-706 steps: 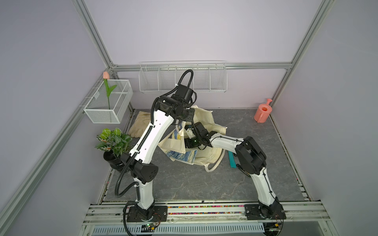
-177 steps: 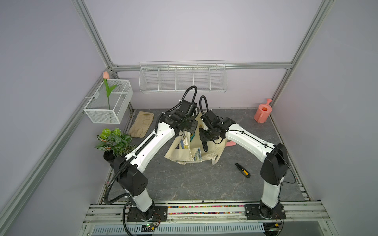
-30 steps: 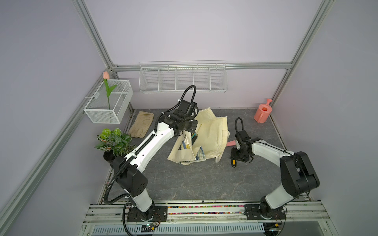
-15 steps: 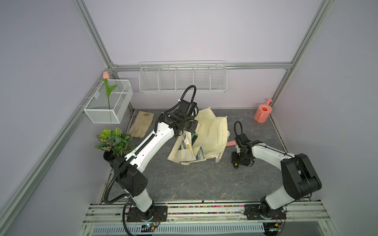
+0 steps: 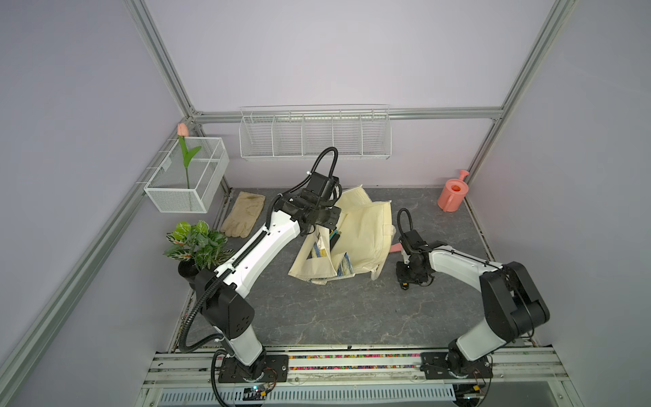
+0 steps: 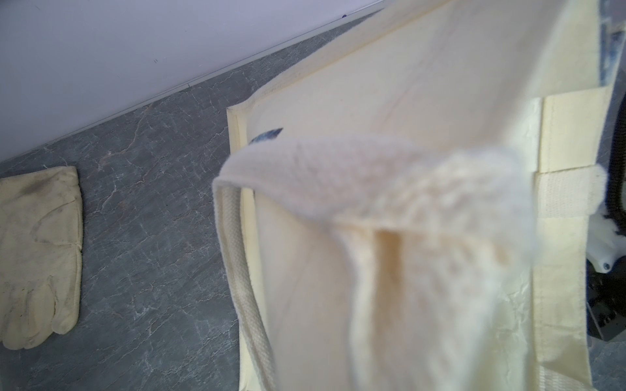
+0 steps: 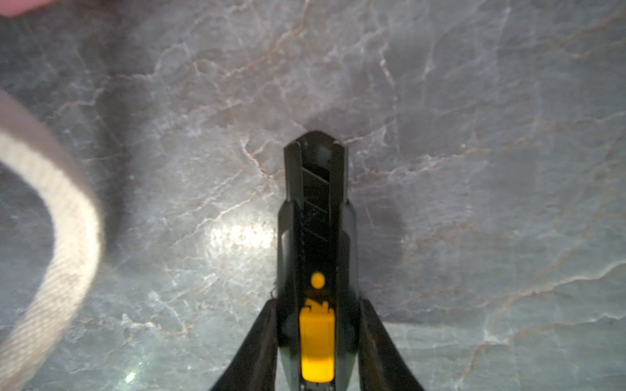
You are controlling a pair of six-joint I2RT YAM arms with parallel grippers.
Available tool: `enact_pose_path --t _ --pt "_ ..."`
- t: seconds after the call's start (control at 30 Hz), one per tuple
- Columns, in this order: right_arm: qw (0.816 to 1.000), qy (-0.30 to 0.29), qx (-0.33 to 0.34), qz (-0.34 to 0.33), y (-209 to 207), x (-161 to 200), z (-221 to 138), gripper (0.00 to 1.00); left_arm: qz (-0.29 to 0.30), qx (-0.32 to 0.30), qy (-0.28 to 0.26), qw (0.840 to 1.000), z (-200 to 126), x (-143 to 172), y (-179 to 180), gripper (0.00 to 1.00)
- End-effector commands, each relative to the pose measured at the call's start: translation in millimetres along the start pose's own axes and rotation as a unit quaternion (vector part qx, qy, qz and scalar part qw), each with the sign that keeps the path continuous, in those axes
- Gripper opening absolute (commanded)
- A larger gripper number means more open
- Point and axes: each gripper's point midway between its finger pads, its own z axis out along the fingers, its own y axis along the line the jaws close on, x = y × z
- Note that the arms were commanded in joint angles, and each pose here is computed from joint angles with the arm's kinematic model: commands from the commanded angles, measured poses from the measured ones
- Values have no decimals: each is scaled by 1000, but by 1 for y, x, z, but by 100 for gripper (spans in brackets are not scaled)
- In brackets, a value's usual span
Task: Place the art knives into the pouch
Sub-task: Pick up the utility knife at the center of the board.
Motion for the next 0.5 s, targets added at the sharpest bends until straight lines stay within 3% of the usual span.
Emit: enact_pose_path --t 0.0,0.23,0.47 --pt "1000 -26 1 10 -2 -6 -27 24 7 -5 17 1000 4 8 1 0" --pt "995 -99 -25 7 2 -26 -95 25 8 -3 17 1000 4 8 0 0" --pt "986 -143 -86 -5 31 -42 -148 25 8 -3 19 1000 5 9 1 0"
